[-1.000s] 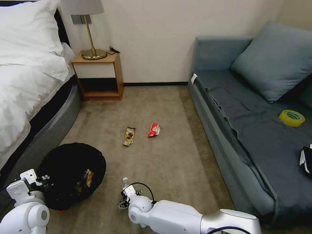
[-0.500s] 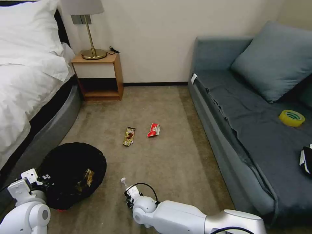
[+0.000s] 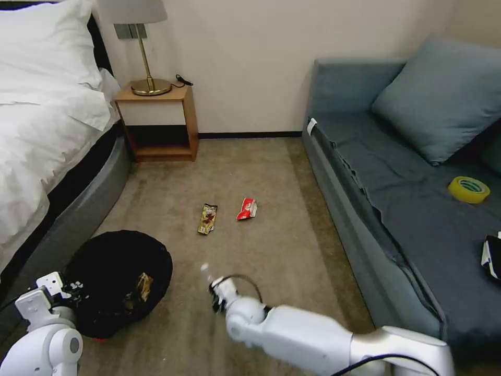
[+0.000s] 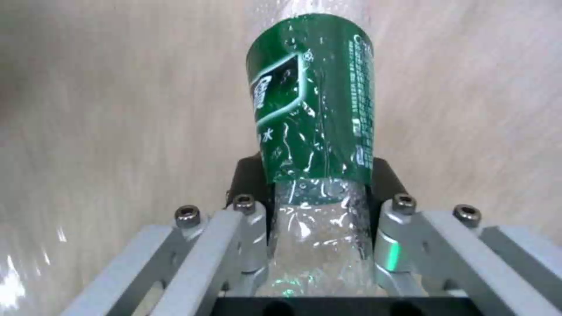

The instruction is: Pick up the trash bin, then pick up the garbage on the floor and place it into the trash bin.

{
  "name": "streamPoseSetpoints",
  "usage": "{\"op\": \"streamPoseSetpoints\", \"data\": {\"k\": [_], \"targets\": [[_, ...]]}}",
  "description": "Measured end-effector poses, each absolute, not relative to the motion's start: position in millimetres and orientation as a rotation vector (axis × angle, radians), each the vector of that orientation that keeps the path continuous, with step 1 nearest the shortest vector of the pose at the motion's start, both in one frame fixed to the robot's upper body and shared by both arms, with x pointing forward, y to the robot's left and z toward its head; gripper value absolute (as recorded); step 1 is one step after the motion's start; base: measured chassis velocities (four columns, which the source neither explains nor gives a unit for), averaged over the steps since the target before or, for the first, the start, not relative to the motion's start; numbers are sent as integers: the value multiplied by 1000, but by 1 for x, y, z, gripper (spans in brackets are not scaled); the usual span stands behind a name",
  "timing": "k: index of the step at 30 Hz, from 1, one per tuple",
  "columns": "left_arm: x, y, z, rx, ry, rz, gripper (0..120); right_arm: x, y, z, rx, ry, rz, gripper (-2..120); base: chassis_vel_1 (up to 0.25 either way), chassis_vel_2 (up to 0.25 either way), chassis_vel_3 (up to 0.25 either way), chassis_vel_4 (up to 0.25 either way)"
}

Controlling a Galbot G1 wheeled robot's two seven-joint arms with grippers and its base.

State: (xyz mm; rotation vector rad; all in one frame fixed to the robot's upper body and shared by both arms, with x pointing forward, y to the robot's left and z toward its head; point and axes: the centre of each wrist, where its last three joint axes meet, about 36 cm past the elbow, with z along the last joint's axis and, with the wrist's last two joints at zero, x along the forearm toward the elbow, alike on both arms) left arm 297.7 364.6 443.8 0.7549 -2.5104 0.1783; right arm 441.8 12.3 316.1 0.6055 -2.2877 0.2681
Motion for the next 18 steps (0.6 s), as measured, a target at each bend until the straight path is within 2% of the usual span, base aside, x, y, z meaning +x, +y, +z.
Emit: {"op": "streamPoseSetpoints", "data": {"k": [6, 7, 9, 10, 14, 18], "targets": [[299, 362, 443, 743, -2512, 179, 2, 458, 16, 404, 685, -2412, 115, 22, 0, 0, 0, 0], [299, 361, 443, 738, -2513, 180, 2, 452, 25, 436, 743, -2431, 50, 22, 0, 0, 0, 0], [299, 361, 443, 737, -2514, 180, 2, 447, 30, 450, 775, -2436, 18, 22, 0, 0, 0, 0], [300, 360, 443, 734, -2515, 181, 2, 431, 44, 480, 854, -2428, -52, 22, 0, 0, 0, 0], [300, 359, 443, 731, -2515, 181, 2, 401, 70, 498, 972, -2392, -92, 22, 0, 0, 0, 0], [300, 357, 443, 725, -2514, 181, 2, 382, 102, 485, 1023, -2367, -83, 22, 0, 0, 0, 0]]}}
